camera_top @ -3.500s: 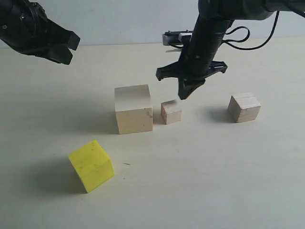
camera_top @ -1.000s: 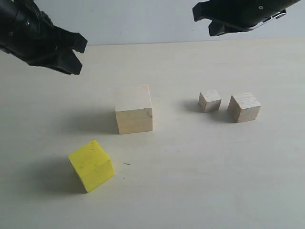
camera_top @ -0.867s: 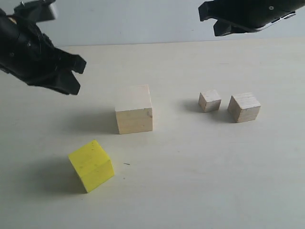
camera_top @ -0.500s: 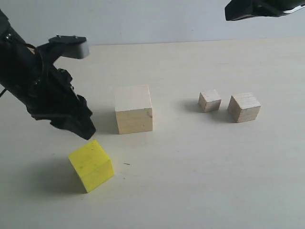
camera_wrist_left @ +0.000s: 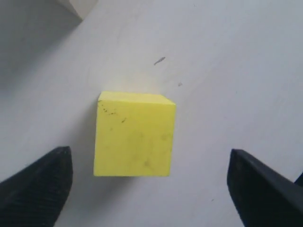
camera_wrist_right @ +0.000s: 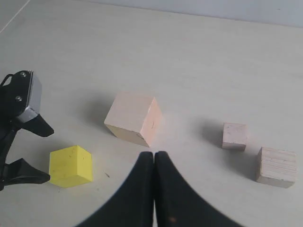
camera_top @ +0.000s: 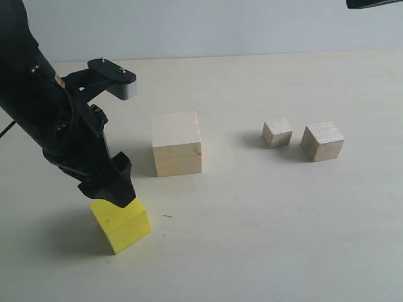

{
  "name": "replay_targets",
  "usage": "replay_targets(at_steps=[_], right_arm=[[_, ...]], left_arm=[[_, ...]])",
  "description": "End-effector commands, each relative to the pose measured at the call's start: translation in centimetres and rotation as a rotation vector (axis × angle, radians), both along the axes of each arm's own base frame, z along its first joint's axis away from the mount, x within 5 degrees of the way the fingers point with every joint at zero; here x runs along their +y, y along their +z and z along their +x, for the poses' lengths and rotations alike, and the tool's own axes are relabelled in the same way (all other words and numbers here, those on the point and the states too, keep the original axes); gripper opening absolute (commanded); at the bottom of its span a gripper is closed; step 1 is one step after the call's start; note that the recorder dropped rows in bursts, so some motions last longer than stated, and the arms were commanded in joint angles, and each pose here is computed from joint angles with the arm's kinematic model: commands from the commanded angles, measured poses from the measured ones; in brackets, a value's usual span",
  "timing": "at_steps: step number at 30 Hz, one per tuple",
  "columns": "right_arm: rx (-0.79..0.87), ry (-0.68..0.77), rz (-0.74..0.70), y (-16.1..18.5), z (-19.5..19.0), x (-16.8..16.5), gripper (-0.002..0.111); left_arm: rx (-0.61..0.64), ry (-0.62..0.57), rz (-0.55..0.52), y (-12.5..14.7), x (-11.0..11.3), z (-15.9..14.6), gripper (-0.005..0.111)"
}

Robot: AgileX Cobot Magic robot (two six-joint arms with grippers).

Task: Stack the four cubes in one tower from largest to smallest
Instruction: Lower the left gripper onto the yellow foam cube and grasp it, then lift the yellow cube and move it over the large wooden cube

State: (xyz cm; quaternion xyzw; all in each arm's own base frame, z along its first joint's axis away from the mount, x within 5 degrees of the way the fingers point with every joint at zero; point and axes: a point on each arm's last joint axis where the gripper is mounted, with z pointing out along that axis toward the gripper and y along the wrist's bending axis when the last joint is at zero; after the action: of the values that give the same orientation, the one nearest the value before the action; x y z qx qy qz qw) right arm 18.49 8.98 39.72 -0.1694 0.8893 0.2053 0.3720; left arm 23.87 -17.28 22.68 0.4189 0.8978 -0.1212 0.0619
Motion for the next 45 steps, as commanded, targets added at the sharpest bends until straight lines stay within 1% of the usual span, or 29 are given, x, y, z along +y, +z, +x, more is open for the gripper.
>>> replay_targets(at_steps=[1,6,7,15,20,21,23,25,26,27,28,29,32,34,36,37,40,41,42,45], right_arm=[[-0.043,0.004,-0.001,0.3,-0.7,-0.3,0.0],[-0.112,-0.002,0.029,1.4,-2.3,-0.9,0.0],[-0.133,-0.001,0.036,1.8,-3.0,-1.1,0.0],[-0.207,0.013,0.057,3.3,-6.7,-2.3,0.0],[-0.238,0.015,0.066,3.8,-7.8,-2.6,0.0],[-0.236,0.017,0.061,3.8,-8.0,-2.7,0.0],[-0.231,0.02,0.05,3.7,-8.3,-2.9,0.0],[-0.226,0.023,0.047,3.7,-8.5,-2.9,0.0],[-0.222,0.025,0.045,3.6,-8.5,-2.9,0.0],[-0.222,0.025,0.045,3.6,-8.5,-2.9,0.0],[-0.222,0.025,0.045,3.6,-8.5,-2.9,0.0],[-0.222,0.025,0.045,3.6,-8.5,-2.9,0.0],[-0.22,0.025,0.044,3.6,-8.5,-2.9,0.0],[-0.219,0.025,0.04,3.6,-8.5,-2.9,0.0],[-0.22,0.024,0.038,3.6,-8.5,-2.9,0.0],[-0.22,0.024,0.038,3.6,-8.5,-2.9,0.0],[-0.216,0.02,0.044,3.6,-8.5,-2.9,0.0],[-0.211,0.016,0.048,3.6,-8.5,-2.9,0.0],[-0.207,0.018,0.046,3.6,-8.5,-2.9,0.0],[-0.189,0.024,0.038,3.4,-8.6,-2.9,0.0]], left_arm=[[0.012,-0.013,-0.005,-0.9,-0.5,0.4,0.086],[0.034,-0.064,0.015,-2.1,-0.7,0.7,0.086],[0.049,-0.077,0.023,-2.7,-0.8,0.8,0.086],[0.131,-0.077,0.076,-6.6,-1.3,1.6,0.086],[0.152,-0.082,0.1,-8.5,-1.7,1.9,0.086],[0.155,-0.083,0.106,-8.9,-1.7,1.9,0.084],[0.145,-0.092,0.123,-9.2,-1.6,2.1,0.068],[0.14,-0.094,0.125,-9.2,-1.6,2.1,0.047],[0.138,-0.097,0.128,-9.2,-1.6,2.1,0.027],[0.151,-0.1,0.133,-9.2,-1.5,2.0,0.01],[0.173,-0.119,0.145,-9.2,-1.4,1.8,0.001],[0.188,-0.123,0.153,-9.2,-1.3,1.7,0.001],[0.203,-0.146,0.168,-7.9,-1.0,1.3,0.0],[0.2,-0.164,0.171,-6.3,-0.9,1.3,0.0],[0.177,-0.181,0.161,-3.9,-1.0,1.5,0.0],[0.127,-0.197,0.152,-1.3,-1.2,2.0,0.0],[0.002,-0.234,0.134,2.3,-1.5,3.1,0.0],[-0.05,-0.258,0.131,3.4,-1.7,3.6,0.0],[-0.135,-0.316,0.128,5.2,-1.9,4.4,0.0],[-0.221,-0.418,0.112,6.8,-2.4,5.2,0.0]])
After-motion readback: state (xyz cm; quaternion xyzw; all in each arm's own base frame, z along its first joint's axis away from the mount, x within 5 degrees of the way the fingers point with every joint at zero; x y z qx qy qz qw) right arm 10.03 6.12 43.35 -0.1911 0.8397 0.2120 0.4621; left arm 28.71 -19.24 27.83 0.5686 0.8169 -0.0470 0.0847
